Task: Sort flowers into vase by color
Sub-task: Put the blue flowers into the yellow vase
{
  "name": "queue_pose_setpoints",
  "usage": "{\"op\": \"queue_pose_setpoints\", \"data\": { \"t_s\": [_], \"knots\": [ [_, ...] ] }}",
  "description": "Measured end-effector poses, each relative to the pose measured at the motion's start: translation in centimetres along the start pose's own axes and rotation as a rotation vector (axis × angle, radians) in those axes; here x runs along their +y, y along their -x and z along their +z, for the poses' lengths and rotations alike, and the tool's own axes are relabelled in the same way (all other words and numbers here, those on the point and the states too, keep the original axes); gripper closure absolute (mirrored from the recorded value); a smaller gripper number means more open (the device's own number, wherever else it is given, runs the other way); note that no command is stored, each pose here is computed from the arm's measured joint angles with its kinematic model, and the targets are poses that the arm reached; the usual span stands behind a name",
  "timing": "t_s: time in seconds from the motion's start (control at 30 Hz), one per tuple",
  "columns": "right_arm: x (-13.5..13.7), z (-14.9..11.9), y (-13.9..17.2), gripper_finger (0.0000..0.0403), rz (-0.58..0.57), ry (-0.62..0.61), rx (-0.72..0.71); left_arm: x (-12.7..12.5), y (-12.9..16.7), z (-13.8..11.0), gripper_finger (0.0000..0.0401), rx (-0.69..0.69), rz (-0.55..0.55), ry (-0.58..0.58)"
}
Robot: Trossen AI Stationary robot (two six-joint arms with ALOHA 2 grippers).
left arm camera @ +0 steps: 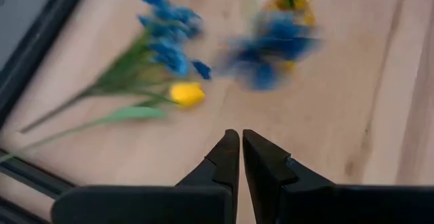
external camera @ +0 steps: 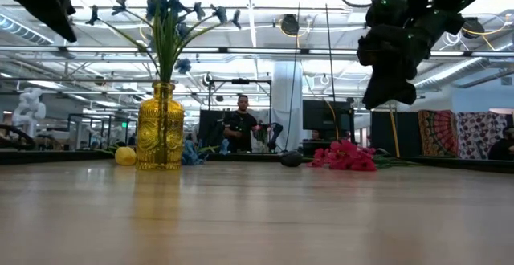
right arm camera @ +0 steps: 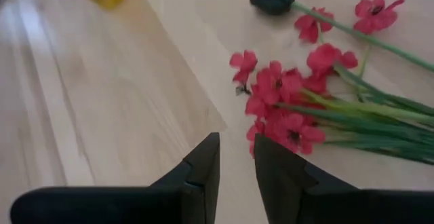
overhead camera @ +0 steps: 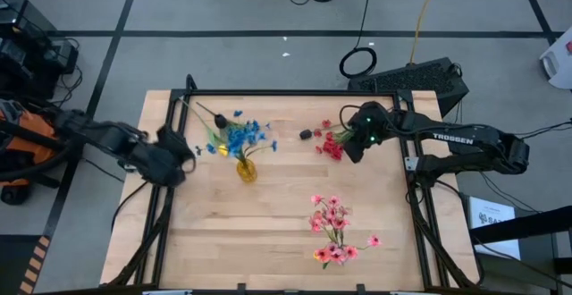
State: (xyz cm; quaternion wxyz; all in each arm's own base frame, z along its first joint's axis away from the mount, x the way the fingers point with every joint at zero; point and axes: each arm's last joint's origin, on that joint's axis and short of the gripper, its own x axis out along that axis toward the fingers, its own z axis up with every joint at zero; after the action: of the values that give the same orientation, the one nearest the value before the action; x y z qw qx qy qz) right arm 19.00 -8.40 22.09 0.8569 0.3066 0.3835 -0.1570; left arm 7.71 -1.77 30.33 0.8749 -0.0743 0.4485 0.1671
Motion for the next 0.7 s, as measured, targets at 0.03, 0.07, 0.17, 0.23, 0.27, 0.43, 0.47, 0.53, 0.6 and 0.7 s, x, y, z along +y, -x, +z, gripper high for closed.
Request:
{"op": "queue_pose_setpoints", "data": {
  "t_s": [0.03, 0.07, 0.17, 0.23, 0.27, 0.43, 0.47, 0.53, 0.6, 0.7],
  "knots": [
    [0.0, 0.1, 0.0, 0.0319, 0.000, -0.016, -0.013, 0.7, 0.4, -0.3, 0.0375, -0.028, -0.002, 0.003],
    [0.0, 0.2, 0.0, 0.0319, -0.008, -0.032, -0.026, 1.2, 0.8, -0.5, 0.0375, -0.056, -0.006, 0.007],
    [0.0, 0.5, 0.0, 0.0319, -0.034, -0.065, -0.071, 2.4, 1.7, -1.1, 0.0378, -0.142, -0.018, 0.017],
    [0.1, 0.8, 0.0, 0.0319, -0.043, -0.080, -0.104, 2.6, 2.1, -0.9, 0.0386, -0.206, -0.033, 0.011],
    [0.1, 0.9, 0.1, 0.0319, -0.040, -0.088, -0.117, 2.6, 2.2, -0.7, 0.0391, -0.238, -0.038, -0.005],
    [0.4, 1.6, 0.1, 0.0319, -0.007, -0.138, -0.183, 1.4, 1.9, 1.9, 0.0396, -0.367, -0.023, -0.183],
    [0.4, 1.7, 0.1, 0.0319, -0.001, -0.151, -0.192, 1.2, 1.7, 2.4, 0.0396, -0.377, -0.005, -0.224],
    [0.4, 1.8, 0.2, 0.0319, 0.004, -0.179, -0.209, 0.9, 1.0, 3.4, 0.0396, -0.376, 0.045, -0.293],
    [0.4, 1.8, 0.2, 0.0319, -0.015, -0.212, -0.220, 1.0, 0.4, 4.3, 0.0396, -0.368, 0.103, -0.333],
    [0.5, 1.8, 0.1, 0.0319, -0.022, -0.235, -0.226, 1.9, 0.0, 5.4, 0.0397, -0.387, 0.196, -0.333]
  ]
}}
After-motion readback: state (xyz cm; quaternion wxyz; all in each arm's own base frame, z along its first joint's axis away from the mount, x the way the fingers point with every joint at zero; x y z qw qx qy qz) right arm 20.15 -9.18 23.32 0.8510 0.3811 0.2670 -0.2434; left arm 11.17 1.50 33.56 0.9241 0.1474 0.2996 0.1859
